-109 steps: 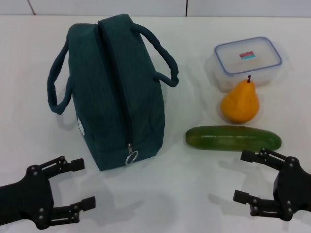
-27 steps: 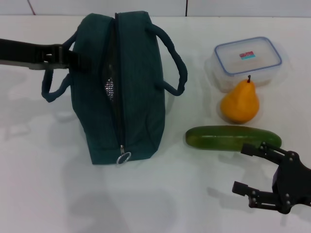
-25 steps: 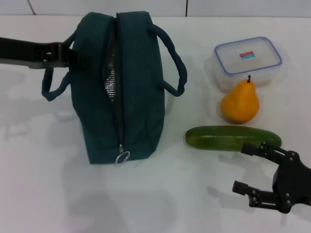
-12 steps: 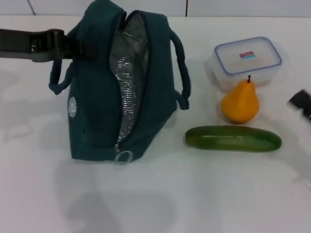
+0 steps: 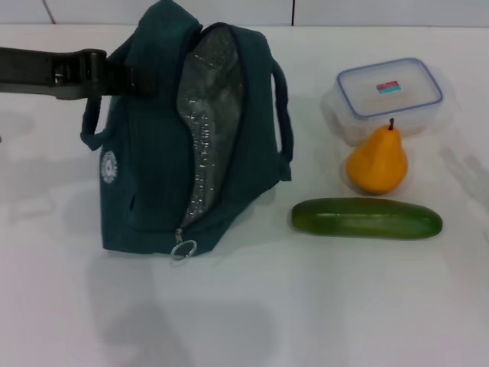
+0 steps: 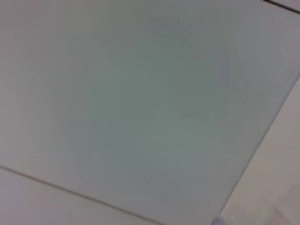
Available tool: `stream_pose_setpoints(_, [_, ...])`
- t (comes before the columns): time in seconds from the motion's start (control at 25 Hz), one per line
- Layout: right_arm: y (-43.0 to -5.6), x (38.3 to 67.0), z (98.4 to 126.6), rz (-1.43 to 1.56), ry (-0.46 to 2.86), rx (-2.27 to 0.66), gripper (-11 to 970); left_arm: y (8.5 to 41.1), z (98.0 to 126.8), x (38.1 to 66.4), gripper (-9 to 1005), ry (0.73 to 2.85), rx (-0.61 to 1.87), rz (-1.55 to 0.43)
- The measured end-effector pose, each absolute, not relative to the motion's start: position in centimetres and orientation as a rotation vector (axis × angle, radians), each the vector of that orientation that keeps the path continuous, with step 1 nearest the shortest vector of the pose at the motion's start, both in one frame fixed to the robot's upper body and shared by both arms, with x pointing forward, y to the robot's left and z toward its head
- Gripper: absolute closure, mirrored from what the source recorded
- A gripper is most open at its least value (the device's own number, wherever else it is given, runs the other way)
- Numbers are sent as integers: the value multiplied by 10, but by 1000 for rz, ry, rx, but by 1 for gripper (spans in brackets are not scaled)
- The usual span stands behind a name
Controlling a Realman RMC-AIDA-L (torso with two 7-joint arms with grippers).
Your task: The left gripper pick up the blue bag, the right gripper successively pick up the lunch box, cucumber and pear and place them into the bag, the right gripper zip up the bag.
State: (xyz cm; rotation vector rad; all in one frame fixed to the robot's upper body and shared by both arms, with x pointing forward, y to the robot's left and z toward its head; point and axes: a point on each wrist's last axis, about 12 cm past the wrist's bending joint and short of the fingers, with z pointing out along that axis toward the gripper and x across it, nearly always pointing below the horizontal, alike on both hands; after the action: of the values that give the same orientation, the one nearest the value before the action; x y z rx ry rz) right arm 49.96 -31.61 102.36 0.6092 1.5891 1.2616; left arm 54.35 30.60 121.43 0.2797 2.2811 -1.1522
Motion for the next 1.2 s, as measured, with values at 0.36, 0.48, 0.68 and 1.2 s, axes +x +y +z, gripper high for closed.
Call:
stream_pose_setpoints(0.36, [-304, 560, 1032, 1129, 1676, 681, 161, 303, 1215, 544, 951, 2279, 313, -1145])
stream_pose_setpoints(0.48, [-297, 575, 1037, 1114, 1694, 673, 163, 301, 1216, 546, 951, 2273, 325, -1144])
stream_pose_setpoints(0.68, [-286, 595, 1041, 1069, 1743, 674, 166, 296, 1219, 550, 951, 2274, 357, -1136])
stream_pose_setpoints(1.2, [-258, 625, 1051, 1017, 1832, 650, 174, 289, 1218, 559, 951, 2268, 393, -1133])
